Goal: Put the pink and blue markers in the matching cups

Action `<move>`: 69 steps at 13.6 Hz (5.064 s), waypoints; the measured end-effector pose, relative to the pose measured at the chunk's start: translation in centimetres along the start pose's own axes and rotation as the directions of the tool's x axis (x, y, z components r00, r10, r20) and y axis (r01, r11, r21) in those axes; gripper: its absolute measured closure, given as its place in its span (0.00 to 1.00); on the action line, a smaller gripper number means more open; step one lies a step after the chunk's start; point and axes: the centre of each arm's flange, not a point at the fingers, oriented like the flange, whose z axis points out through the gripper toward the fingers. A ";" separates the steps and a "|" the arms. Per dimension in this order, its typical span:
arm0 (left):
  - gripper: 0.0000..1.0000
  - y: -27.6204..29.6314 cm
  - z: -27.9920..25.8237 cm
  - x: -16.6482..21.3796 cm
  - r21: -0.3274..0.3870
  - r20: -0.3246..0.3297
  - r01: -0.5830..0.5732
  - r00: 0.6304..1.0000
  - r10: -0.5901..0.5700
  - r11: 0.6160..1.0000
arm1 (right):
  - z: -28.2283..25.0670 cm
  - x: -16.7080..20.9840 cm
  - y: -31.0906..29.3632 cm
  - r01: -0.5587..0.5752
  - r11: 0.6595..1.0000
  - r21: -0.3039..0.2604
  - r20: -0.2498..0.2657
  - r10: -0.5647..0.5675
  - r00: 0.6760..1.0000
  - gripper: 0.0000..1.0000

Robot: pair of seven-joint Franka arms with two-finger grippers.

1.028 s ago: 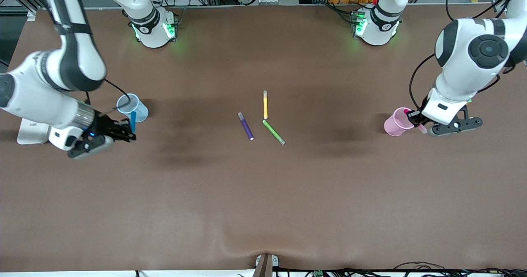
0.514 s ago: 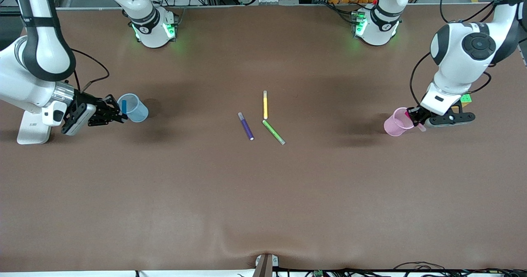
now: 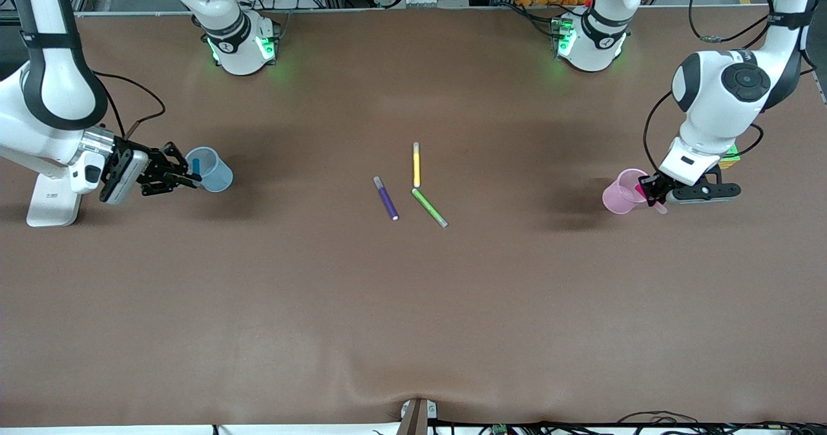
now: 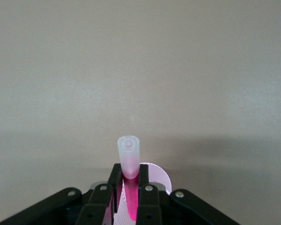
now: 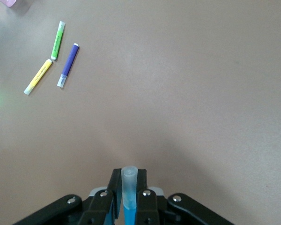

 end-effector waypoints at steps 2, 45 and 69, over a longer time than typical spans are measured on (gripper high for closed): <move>0.78 0.3 0.7 -0.2 -0.004 0.010 -0.004 1.000 0.004 1.000 | 0.3 -0.8 0.5 0.007 1.000 0.007 0.001 -0.007 1.000 0.84; 0.00 0.4 -33.7 9.5 -0.021 0.255 -0.002 0.967 0.007 1.000 | -22.6 17.1 -11.7 -0.627 0.536 -0.565 0.013 0.766 0.643 0.00; 0.00 1.3 -35.4 7.5 -0.030 0.298 0.000 0.955 0.009 1.000 | -24.7 19.0 -14.9 -0.533 0.627 -0.568 0.025 0.660 0.751 0.00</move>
